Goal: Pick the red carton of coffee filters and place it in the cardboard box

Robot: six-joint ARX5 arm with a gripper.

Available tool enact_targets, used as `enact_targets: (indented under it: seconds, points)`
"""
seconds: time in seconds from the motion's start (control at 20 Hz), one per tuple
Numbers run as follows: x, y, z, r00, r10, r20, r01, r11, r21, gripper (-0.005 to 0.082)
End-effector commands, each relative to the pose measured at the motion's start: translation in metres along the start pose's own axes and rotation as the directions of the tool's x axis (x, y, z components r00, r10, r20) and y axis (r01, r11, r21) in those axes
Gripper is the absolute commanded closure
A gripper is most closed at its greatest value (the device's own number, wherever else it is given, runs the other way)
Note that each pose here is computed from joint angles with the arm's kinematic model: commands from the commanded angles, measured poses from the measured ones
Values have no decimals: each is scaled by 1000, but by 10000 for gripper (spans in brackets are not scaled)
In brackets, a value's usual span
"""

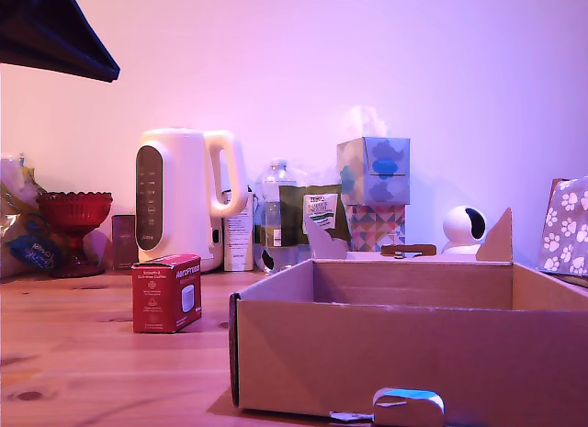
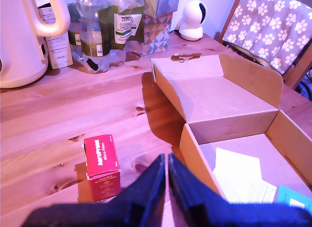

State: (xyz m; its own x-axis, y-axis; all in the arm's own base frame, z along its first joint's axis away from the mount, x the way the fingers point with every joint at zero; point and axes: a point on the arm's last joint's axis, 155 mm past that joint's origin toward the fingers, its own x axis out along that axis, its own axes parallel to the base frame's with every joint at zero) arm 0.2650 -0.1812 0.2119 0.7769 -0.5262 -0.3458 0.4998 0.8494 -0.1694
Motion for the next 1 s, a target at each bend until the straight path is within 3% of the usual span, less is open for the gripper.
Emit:
enact_targets:
  seconds: [0.0,0.4,0.55,0.75,0.95]
  points:
    - [2,2,-5,1000,3,-9,-3,1000,-7,793]
    - [2,2,-5,1000,5,-8,-5,1000,-7,793]
    - [7,23,2,994,103,23,-102,995,-15,793]
    - [21,49,0,985,173,9,-172,985,-32,793]
    - [48,52,-16,987,155,-42,-157,987,-29,793]
